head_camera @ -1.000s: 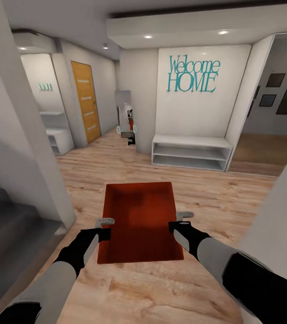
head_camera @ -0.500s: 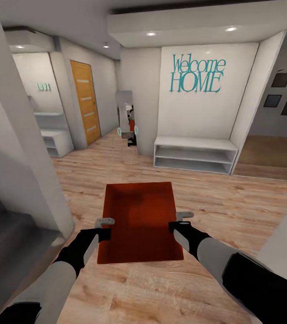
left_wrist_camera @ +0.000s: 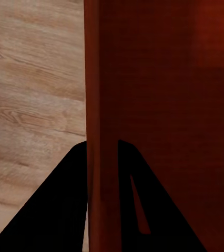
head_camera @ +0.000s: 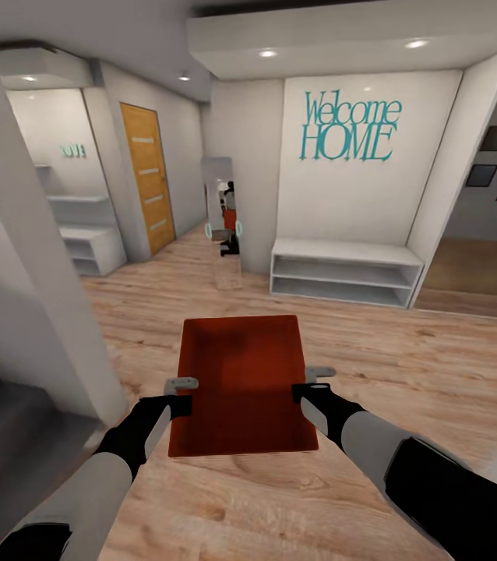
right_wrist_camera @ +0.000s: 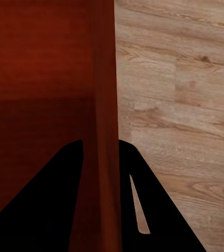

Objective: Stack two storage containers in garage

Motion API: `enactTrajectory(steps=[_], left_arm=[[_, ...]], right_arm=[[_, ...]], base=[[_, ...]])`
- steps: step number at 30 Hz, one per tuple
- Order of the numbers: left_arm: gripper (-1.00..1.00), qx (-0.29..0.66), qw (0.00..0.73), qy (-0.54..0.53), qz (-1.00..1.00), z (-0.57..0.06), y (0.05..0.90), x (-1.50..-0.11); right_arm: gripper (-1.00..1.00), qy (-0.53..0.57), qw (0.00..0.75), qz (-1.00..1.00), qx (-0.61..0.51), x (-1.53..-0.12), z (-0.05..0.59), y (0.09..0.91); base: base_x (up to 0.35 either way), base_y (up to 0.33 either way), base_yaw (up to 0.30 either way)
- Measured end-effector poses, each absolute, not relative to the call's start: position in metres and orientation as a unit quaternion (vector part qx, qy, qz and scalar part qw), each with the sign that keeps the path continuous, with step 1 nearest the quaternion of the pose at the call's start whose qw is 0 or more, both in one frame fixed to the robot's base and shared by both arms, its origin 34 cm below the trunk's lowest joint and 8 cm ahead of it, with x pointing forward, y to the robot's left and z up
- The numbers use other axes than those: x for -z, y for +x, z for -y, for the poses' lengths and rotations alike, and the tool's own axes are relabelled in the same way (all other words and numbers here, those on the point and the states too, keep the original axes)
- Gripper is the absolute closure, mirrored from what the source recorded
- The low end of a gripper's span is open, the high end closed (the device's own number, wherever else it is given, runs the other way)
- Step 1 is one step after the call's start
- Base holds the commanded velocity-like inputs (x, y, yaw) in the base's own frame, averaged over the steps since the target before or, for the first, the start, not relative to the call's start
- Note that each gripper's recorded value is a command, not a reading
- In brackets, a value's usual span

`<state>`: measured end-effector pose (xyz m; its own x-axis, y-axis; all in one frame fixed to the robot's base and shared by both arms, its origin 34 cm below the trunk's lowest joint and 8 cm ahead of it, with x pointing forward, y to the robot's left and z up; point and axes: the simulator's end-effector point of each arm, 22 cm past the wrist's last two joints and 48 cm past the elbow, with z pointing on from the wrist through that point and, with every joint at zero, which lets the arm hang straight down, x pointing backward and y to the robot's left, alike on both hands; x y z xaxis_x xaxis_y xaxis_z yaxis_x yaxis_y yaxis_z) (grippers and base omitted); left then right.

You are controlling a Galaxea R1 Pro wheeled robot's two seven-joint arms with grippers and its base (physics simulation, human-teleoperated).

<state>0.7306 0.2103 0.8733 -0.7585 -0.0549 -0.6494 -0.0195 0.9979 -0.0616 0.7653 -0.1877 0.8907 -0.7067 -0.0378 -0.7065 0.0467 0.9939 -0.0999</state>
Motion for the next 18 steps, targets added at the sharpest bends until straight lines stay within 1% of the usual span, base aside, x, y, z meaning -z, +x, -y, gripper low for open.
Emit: enactTrajectory(steps=[12, 18], left_arm=[[1.00, 0.026, 0.347, -0.020, -0.937, -0.2105, 0.7307, -0.8734], [1.00, 0.026, 0.346, -0.020, -0.937, -0.2106, 0.7305, -0.8725]], right_arm=[[1.00, 0.003, 0.383, -0.922, 0.055, -0.8909, 0.1876, 0.7654], [1.00, 0.003, 0.383, -0.922, 0.055, -0.8899, 0.1875, 0.7651]], base=[[0.322, 0.109, 0.000], [0.322, 0.109, -0.077]])
